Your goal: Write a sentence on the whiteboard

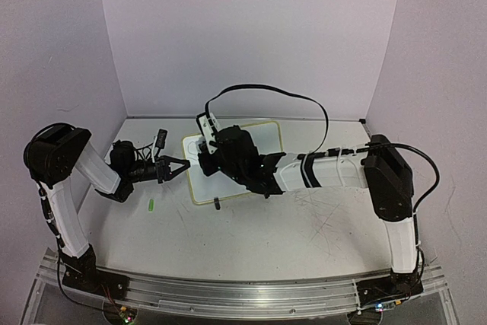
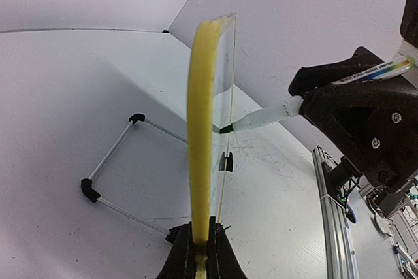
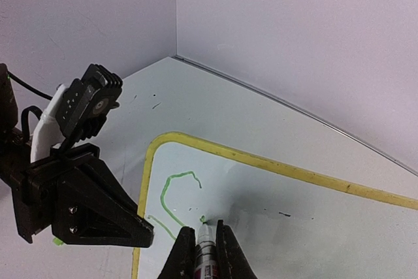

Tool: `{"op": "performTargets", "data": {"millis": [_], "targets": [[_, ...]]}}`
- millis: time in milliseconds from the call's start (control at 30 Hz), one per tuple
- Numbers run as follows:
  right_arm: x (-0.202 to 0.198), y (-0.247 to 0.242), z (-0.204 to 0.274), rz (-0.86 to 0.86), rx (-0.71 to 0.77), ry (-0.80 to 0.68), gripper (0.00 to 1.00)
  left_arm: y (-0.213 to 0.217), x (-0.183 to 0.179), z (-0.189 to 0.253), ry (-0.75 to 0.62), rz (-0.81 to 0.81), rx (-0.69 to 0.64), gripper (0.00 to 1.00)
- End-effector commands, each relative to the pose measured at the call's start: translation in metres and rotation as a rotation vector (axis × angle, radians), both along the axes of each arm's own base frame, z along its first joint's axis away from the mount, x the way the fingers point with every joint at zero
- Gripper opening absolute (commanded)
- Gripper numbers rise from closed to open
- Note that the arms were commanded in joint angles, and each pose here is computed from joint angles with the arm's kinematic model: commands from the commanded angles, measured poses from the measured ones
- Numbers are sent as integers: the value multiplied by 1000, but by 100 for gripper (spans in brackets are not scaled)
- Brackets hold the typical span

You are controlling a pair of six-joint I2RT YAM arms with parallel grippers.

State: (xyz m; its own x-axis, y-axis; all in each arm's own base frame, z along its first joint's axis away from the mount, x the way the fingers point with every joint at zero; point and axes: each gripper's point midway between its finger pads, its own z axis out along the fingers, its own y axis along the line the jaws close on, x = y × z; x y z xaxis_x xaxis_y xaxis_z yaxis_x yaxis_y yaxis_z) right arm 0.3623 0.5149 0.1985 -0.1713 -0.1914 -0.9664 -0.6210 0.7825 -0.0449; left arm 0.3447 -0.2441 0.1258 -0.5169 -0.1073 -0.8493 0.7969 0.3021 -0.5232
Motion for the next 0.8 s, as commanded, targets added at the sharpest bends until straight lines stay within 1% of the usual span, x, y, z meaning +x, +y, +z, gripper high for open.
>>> {"op": "performTargets", "data": {"millis": [0, 400, 767], "targets": [[1, -7, 1, -25, 2, 5, 0, -3, 2, 9, -48, -10, 7, 0], [-4, -8, -9, -23, -2, 29, 0, -3, 1, 9, -47, -11, 10, 0], [9, -7, 17, -51, 40, -20, 0, -4, 0, 9, -49, -15, 11, 0]]}}
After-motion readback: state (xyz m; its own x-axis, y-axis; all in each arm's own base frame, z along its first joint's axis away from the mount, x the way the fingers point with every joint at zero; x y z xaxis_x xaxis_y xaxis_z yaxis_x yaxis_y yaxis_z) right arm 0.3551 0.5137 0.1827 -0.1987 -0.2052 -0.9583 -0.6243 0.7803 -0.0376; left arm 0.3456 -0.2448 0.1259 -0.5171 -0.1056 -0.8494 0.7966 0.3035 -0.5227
